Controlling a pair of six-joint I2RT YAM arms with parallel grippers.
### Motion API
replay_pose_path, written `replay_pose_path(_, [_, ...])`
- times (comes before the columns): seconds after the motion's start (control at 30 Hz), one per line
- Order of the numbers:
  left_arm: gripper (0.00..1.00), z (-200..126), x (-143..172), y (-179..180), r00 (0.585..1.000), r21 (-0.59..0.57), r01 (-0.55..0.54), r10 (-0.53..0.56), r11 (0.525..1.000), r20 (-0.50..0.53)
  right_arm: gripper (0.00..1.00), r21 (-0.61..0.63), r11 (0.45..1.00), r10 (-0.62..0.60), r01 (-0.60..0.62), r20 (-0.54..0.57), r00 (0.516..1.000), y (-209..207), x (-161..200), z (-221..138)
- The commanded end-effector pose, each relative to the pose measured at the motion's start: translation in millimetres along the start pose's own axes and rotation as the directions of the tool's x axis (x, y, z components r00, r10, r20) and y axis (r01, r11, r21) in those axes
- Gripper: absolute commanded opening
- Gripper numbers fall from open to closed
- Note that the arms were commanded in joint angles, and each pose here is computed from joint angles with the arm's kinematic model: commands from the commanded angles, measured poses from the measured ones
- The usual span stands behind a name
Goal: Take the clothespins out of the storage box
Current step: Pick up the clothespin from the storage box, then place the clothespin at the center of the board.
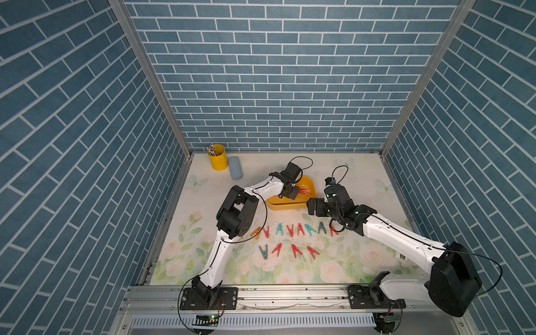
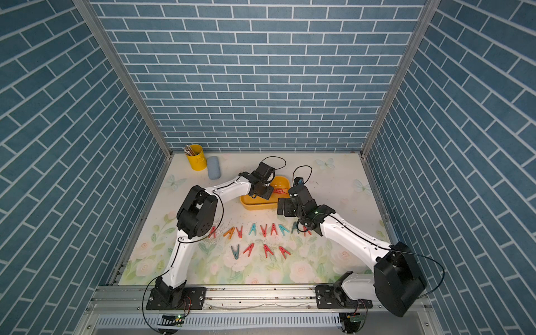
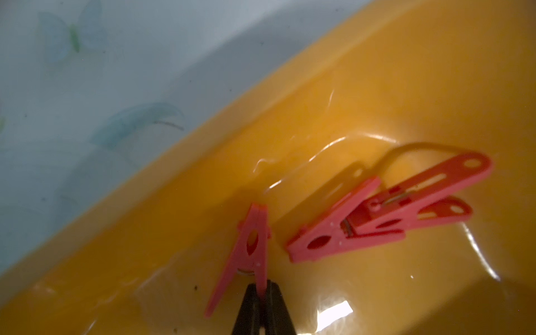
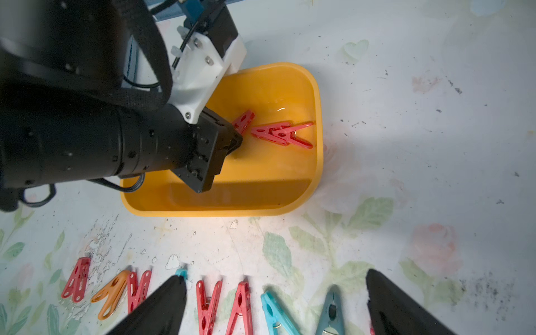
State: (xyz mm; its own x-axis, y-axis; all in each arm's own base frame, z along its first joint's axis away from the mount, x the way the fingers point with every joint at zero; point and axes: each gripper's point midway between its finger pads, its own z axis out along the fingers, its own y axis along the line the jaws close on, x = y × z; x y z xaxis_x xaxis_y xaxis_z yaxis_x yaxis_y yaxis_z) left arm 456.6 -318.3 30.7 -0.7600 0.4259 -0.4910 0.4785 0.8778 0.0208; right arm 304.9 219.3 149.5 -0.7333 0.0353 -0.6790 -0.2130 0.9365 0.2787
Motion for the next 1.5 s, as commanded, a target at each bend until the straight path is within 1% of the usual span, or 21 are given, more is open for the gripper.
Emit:
replay_pose_path(0.0, [0.02, -30, -3, 6, 0.999, -0.019, 0.044, -0.043, 0.999, 0.031, 0.99, -0.03, 0.999, -0.01, 0.01, 0.002, 1.0, 5, -1, 7])
replay_pose_path(0.17, [0.02, -59, 3, 6, 0.992, 0.011, 0.114, -0.115, 0.993, 0.059, 0.99, -0.083, 0.996, -0.029, 0.028, -0.008, 1.0, 16, 0, 12])
replay_pose_path(0.33, [0.02, -92, 13, 12, 0.977, 0.006, 0.196, -0.196, 0.981, 0.08, 0.99, -0.151, 0.988, -0.047, 0.045, -0.008, 0.999, 28, 1, 14])
replay_pose_path(0.53, [0.02, -128, 42, 19, 0.95, 0.015, 0.302, -0.302, 0.953, 0.082, 0.99, -0.228, 0.972, -0.062, 0.059, -0.004, 0.998, 43, 1, 16])
replay_pose_path(0.57, [0.02, -133, 48, 20, 0.944, 0.012, 0.319, -0.319, 0.948, 0.082, 0.99, -0.26, 0.964, -0.065, 0.059, -0.015, 0.998, 48, 4, 15])
replay_pose_path(0.77, [0.02, -164, 95, 33, 0.903, -0.011, 0.425, -0.422, 0.905, 0.079, 0.99, -0.324, 0.944, -0.08, 0.069, -0.021, 0.997, 64, 8, 19])
replay_pose_path(0.9, [0.03, -178, 134, 42, 0.874, -0.042, 0.485, -0.481, 0.874, 0.07, 1.0, -0.355, 0.931, -0.099, 0.083, -0.028, 0.995, 77, 14, 20])
replay_pose_path(1.03, [0.03, -187, 171, 46, 0.84, -0.047, 0.542, -0.54, 0.839, 0.056, 1.0, -0.387, 0.917, -0.123, 0.099, -0.037, 0.992, 92, 20, 22])
replay_pose_path(1.13, [0.04, -190, 196, 44, 0.817, -0.039, 0.576, -0.574, 0.817, 0.041, 0.99, -0.404, 0.908, -0.143, 0.114, -0.043, 0.989, 103, 24, 24])
replay_pose_path(1.33, [0.04, -187, 248, 33, 0.793, -0.062, 0.607, -0.609, 0.792, -0.02, 1.0, -0.426, 0.895, -0.168, 0.132, -0.048, 0.985, 118, 27, 28])
replay_pose_path(1.47, [0.04, -184, 269, 19, 0.785, -0.043, 0.616, -0.617, 0.787, -0.053, 0.99, -0.426, 0.895, -0.173, 0.134, -0.054, 0.983, 121, 29, 30])
